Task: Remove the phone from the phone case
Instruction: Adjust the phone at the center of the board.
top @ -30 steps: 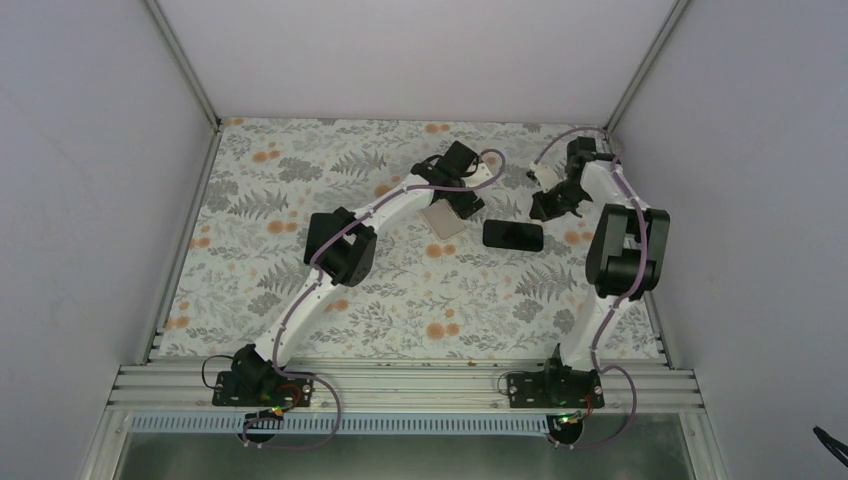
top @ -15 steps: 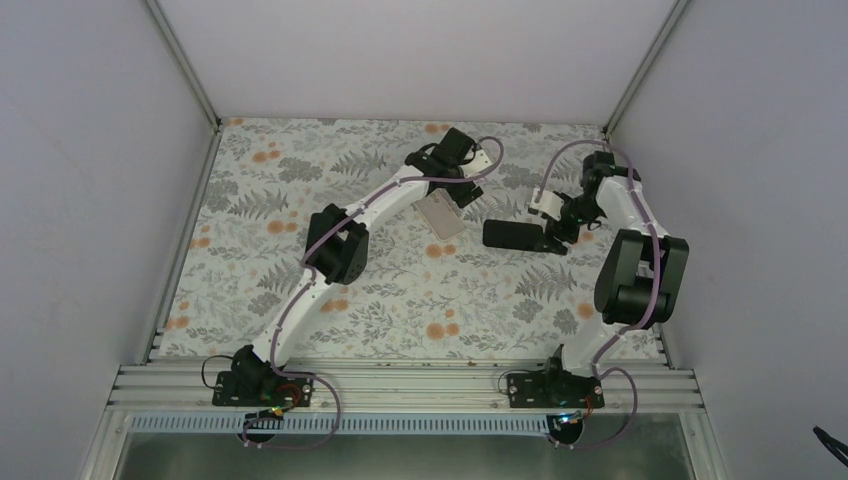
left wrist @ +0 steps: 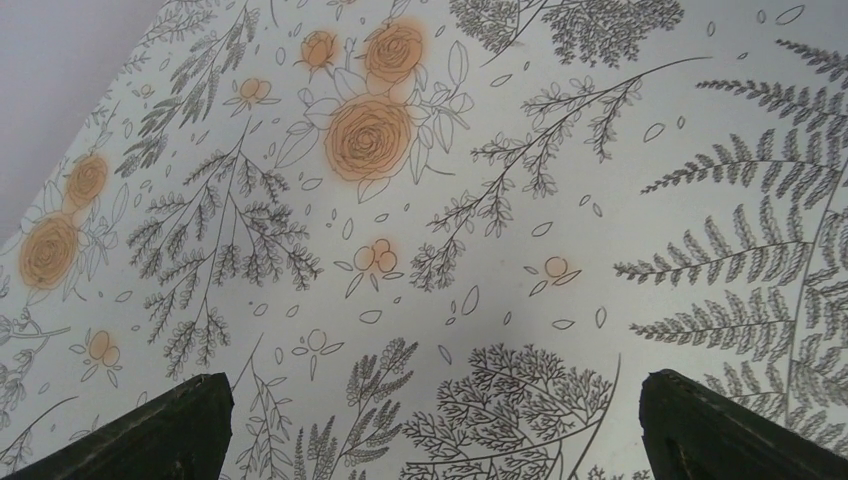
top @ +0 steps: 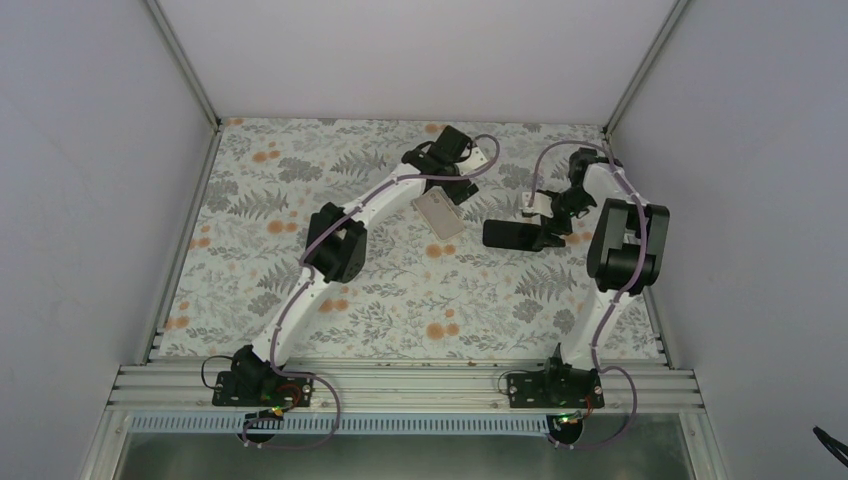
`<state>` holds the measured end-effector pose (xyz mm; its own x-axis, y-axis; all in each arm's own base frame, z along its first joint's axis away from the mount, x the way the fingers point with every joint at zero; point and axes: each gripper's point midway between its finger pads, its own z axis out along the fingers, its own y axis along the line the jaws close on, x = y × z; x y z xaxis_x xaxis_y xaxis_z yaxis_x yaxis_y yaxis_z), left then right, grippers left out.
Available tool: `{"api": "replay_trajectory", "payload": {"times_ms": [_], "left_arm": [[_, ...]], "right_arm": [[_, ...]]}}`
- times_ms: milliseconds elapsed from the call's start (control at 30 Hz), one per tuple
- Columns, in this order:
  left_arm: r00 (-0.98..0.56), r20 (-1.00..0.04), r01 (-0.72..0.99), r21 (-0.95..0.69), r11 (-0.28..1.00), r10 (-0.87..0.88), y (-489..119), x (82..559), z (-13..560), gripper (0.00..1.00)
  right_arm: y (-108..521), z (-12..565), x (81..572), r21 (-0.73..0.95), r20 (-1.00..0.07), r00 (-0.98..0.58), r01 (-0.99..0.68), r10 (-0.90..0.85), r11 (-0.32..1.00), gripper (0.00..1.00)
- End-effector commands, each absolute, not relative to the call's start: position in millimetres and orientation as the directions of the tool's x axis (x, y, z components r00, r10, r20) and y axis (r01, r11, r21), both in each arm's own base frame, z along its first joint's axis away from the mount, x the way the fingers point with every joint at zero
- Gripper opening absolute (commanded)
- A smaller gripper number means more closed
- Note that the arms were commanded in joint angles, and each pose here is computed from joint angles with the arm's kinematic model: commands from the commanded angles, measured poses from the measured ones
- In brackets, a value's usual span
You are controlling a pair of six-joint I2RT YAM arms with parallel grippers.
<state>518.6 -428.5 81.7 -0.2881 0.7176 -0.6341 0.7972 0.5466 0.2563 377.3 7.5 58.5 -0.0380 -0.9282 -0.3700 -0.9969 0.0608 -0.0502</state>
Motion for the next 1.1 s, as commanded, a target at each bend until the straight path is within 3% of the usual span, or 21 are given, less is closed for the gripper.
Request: {"api": "replay_trajectory", "payload": {"times_ms": [0, 433, 1067], "left_arm": [[-0.282, -0.649, 0.781, 0.273, 0.562, 0.707, -419.9, 524.3, 102.8, 1.00], [-0.304, -0.667, 0.774, 0.243, 0.584, 0.680, -415.6, 533.2, 100.4, 1.00], [-0.312, -0.675, 0.779, 0.221, 0.587, 0.668, -414.2, 530.5, 108.4, 1.00]], "right_arm": [[17.7, 50.7, 383.6, -0.051, -0.373, -0.002, -0.998, -0.928, 0.023, 1.00], [19.0, 27.1, 398.0, -0.015, -0.354, -0.063, -0.997, -0.933, 0.073, 1.00], [27.2, 22.1, 355.1, 0.161, -0.335, -0.160, -0.981, -0.928, 0.111, 1.00]]}}
